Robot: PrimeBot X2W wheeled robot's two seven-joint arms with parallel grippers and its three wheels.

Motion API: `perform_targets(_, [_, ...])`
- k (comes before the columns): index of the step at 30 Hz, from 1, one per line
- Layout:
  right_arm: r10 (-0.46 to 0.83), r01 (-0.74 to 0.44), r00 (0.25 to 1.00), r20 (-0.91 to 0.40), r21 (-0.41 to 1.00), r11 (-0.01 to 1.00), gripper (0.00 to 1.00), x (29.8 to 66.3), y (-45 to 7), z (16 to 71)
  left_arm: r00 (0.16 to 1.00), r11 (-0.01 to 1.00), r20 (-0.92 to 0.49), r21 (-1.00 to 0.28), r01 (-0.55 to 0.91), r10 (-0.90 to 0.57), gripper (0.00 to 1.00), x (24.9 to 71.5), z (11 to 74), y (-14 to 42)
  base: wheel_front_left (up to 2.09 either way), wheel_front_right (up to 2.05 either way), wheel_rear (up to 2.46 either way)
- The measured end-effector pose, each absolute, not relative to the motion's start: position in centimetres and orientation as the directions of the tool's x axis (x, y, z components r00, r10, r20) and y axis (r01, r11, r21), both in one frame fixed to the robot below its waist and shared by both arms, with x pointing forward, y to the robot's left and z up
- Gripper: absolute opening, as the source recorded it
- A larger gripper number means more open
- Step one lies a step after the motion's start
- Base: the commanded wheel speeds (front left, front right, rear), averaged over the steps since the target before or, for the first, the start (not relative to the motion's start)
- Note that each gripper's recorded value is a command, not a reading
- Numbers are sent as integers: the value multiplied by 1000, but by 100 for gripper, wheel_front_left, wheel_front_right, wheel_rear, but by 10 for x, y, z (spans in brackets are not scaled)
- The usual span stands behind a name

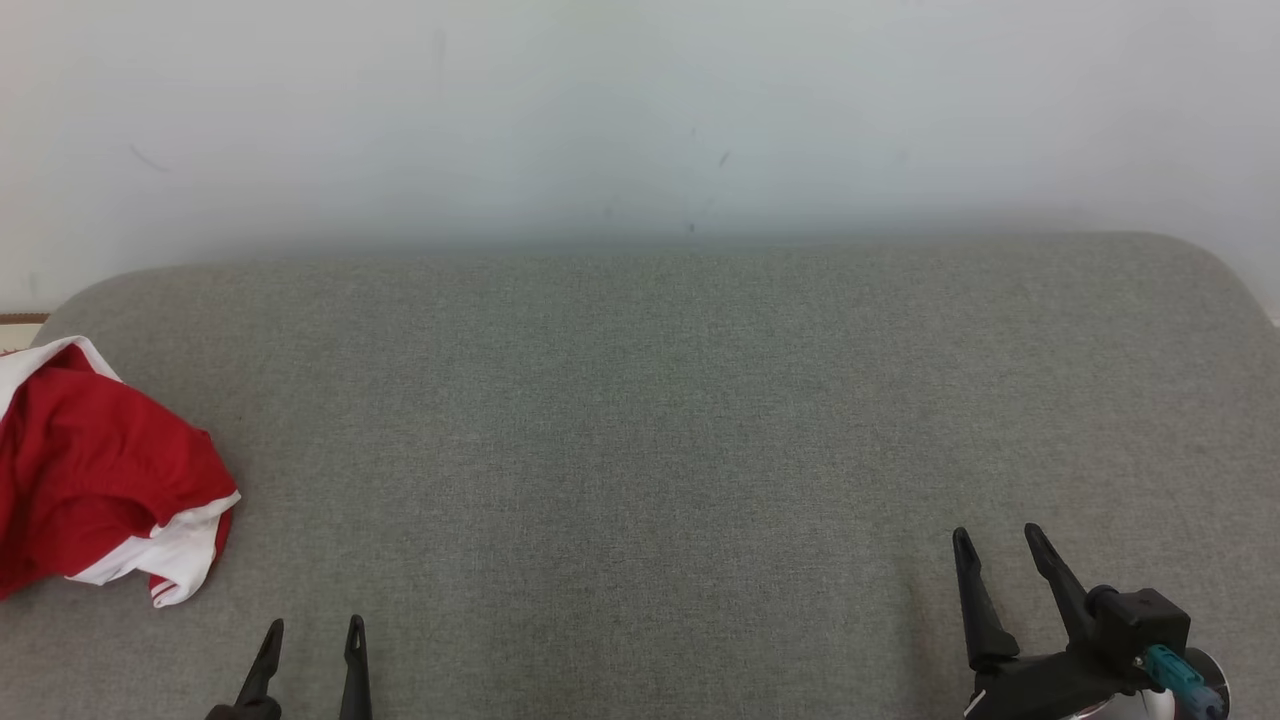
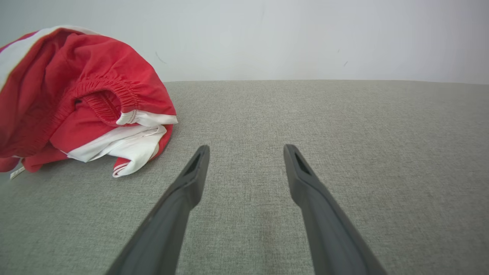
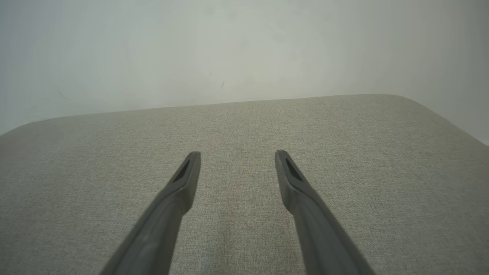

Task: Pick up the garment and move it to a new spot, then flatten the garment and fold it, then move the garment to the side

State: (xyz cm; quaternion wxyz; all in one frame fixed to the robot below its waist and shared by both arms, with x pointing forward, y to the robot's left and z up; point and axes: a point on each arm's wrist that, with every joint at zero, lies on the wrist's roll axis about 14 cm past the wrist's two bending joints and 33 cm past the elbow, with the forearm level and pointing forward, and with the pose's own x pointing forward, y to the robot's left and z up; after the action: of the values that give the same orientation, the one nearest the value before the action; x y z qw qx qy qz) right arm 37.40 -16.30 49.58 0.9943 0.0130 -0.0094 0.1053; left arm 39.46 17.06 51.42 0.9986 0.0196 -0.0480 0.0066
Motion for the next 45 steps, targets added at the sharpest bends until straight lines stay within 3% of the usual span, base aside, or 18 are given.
perform_targets(13, [218, -218, 976, 31, -3, 976, 100, 375, -159, 497, 995, 998, 100, 61, -28, 22, 100, 394, 514, 175, 0, 0, 0])
perform_targets(22, [312, -312, 950, 26, -8, 950, 100, 378, -127, 496, 991, 993, 87, 46, -110, 106, 100, 384, 510, 199, 0, 0, 0])
perform_targets(34, [502, -502, 864, 29, -6, 865, 100, 388, -56, 496, 962, 962, 50, 45, -271, 269, 100, 348, 498, 252, 0, 0, 0])
perform_targets(45, [676, -676, 737, 14, 17, 737, 100, 387, 19, 490, 887, 886, 4, 38, -462, 462, 100, 291, 484, 309, 0, 0, 0])
